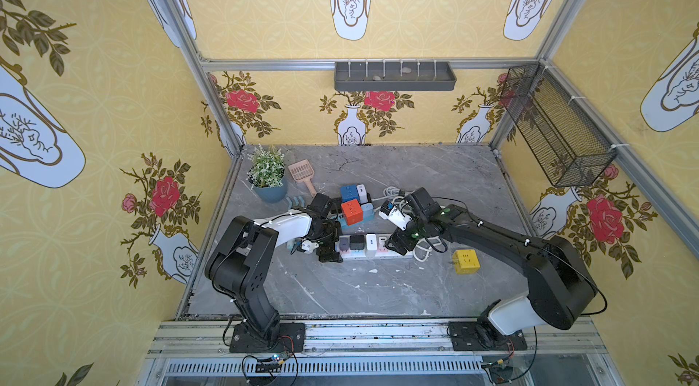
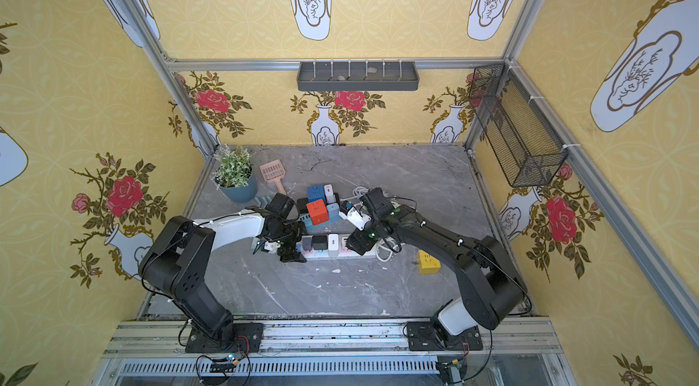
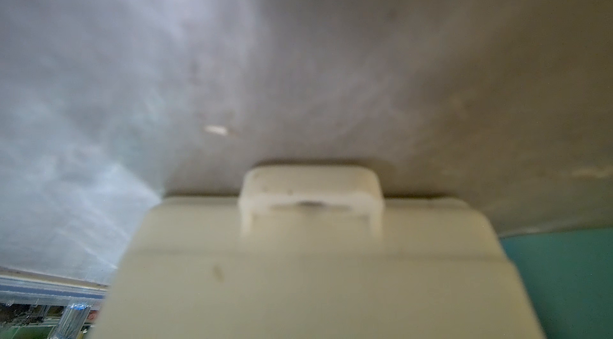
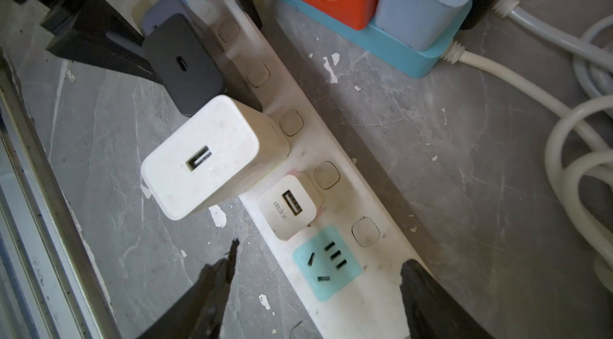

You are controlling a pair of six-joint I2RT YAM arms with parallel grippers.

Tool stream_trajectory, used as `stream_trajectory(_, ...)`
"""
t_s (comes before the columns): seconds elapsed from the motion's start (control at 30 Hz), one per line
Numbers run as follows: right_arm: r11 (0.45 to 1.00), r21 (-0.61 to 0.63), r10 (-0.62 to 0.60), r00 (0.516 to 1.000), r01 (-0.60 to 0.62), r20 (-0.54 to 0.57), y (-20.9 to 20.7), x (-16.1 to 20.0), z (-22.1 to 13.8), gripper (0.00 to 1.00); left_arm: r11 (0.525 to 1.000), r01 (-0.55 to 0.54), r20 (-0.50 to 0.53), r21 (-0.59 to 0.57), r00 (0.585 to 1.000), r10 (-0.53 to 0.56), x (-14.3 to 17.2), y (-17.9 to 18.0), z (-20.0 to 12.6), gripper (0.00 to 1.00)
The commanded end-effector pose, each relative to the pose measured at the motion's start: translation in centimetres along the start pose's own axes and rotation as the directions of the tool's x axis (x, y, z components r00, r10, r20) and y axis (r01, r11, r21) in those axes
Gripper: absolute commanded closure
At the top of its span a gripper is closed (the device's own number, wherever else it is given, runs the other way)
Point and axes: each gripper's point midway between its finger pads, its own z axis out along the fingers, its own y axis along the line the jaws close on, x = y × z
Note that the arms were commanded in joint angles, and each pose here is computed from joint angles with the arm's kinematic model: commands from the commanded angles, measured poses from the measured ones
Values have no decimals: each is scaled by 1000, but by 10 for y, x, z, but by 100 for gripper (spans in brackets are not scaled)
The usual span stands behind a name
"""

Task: Pull the plug off the socket
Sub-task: Remove the plug from the socket.

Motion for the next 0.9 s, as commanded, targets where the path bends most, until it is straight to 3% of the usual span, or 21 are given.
stream_trajectory(0.0, 990, -35, -138, 990, 140, 35, 5, -4, 5, 18, 935, 353, 162, 44, 921, -355, -37, 10, 8, 75)
stream_trajectory(0.3, 980, -54, -194, 981, 193, 0, 1, 4, 23, 20, 935, 353, 165, 40, 920, -354, -38, 12, 7, 75)
stream_trajectory(0.87, 959, -91, -272, 962, 269, -23, 7, -4, 40, 32, 936, 349, 168, 38, 921, -350, -38, 12, 7, 75)
